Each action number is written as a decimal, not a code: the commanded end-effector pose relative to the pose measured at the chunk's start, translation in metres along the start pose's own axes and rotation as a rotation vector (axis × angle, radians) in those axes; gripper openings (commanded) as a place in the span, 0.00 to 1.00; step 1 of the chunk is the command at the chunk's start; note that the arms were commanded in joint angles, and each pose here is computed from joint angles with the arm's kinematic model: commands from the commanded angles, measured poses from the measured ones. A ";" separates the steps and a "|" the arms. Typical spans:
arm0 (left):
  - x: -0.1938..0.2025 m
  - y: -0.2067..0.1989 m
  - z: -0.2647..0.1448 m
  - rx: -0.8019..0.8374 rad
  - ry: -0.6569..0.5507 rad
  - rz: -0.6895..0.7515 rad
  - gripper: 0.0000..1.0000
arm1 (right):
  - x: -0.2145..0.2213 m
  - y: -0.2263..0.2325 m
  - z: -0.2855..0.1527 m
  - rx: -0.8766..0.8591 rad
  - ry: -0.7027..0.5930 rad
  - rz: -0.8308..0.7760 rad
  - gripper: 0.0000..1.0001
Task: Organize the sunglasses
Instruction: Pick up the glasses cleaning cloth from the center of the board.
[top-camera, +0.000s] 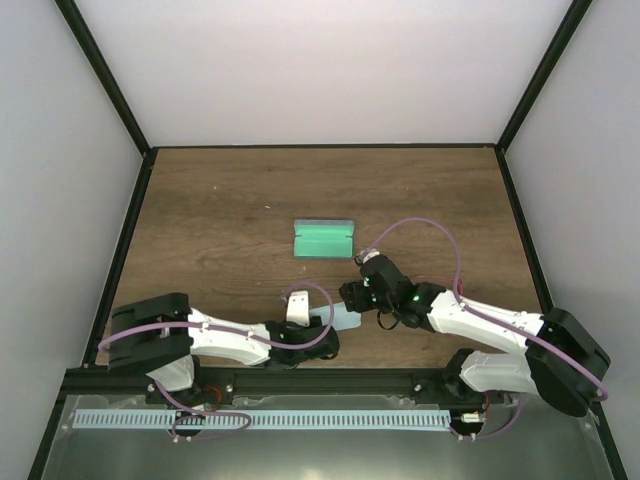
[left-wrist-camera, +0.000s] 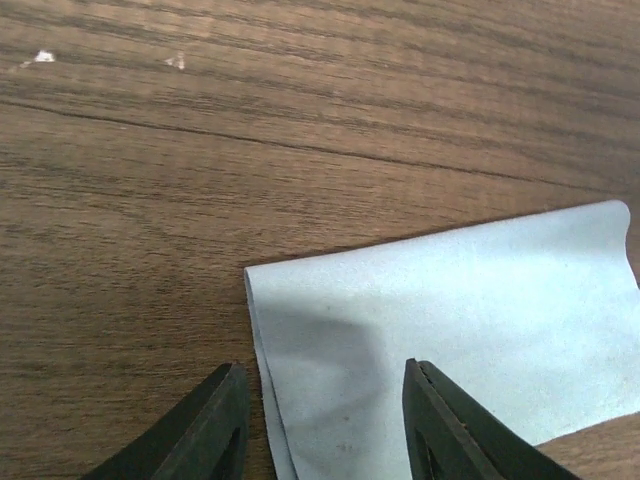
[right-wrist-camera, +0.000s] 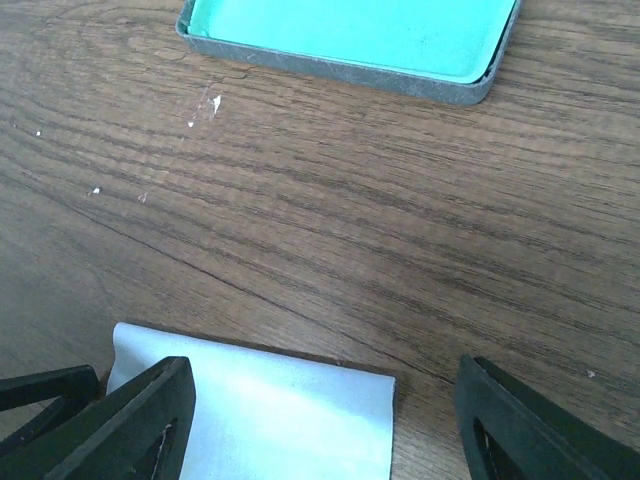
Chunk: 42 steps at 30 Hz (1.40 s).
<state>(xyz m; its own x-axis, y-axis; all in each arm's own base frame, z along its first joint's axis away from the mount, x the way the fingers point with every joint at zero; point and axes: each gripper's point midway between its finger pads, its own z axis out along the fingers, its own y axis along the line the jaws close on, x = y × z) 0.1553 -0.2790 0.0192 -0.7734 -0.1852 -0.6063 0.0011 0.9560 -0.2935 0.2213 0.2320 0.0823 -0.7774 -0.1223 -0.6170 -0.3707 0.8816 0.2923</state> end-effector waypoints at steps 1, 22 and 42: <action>0.018 0.007 0.005 -0.013 0.075 0.026 0.43 | -0.007 -0.004 -0.003 0.017 -0.034 0.000 0.73; 0.023 0.024 0.009 -0.042 0.080 0.011 0.20 | -0.007 -0.005 -0.002 0.022 -0.033 -0.002 0.73; 0.025 0.027 0.016 -0.063 0.071 0.028 0.05 | 0.029 -0.007 0.008 0.009 0.114 0.038 0.63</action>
<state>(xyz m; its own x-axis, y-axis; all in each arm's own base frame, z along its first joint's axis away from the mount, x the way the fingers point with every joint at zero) 0.1583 -0.2812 0.0128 -0.7637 -0.2210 -0.6065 -0.0101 0.9435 -0.3311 0.2115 0.2296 0.0680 -0.8065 -0.1381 -0.5748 -0.3676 0.8787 0.3047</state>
